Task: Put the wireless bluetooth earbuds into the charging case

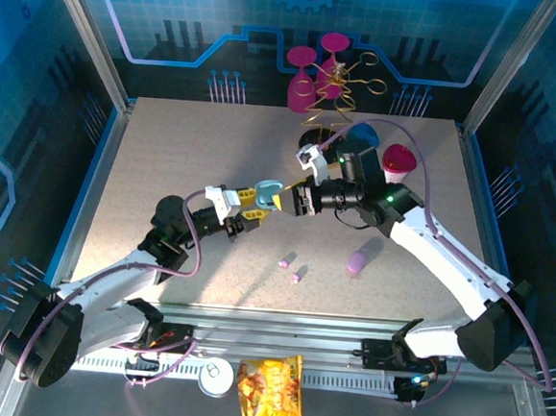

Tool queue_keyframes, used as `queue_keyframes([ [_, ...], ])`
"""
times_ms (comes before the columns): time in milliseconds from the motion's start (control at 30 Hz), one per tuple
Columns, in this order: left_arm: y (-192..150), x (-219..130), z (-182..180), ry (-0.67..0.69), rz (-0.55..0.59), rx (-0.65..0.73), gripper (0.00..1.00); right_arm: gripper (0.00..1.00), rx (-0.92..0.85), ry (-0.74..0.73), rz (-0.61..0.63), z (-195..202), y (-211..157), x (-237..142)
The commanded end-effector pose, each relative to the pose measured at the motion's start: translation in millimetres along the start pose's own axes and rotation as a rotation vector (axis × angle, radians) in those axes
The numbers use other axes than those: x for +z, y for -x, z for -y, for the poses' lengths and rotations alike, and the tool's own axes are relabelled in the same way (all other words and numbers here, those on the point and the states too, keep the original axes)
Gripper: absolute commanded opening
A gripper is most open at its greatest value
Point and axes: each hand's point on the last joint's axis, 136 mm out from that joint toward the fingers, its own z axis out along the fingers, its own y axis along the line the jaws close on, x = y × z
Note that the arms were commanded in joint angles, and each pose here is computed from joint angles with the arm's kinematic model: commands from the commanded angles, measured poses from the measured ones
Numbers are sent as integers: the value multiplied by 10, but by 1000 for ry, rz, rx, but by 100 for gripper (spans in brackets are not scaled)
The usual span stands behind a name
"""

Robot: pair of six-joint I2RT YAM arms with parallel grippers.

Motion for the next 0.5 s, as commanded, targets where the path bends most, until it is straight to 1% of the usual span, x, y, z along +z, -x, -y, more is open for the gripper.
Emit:
queue_keyframes([
  [0,70,-5,11,2,30,30,14,59,-34,-21,109,-45,233,-178],
  [133,42,21,40,-25,25,20,14,65,-48,-37,175,-60,444,-228],
  [200,50,32,65,-44,29,15,14,65,-31,-40,164,-35,491,-178],
  [300,64,30,79,-52,32,14,14,65,-21,-52,105,21,505,-39],
  [367,69,16,83,-48,33,19,14,62,-28,-77,77,79,496,47],
  [467,87,-4,79,-38,35,26,14,53,-4,-86,23,157,423,156],
])
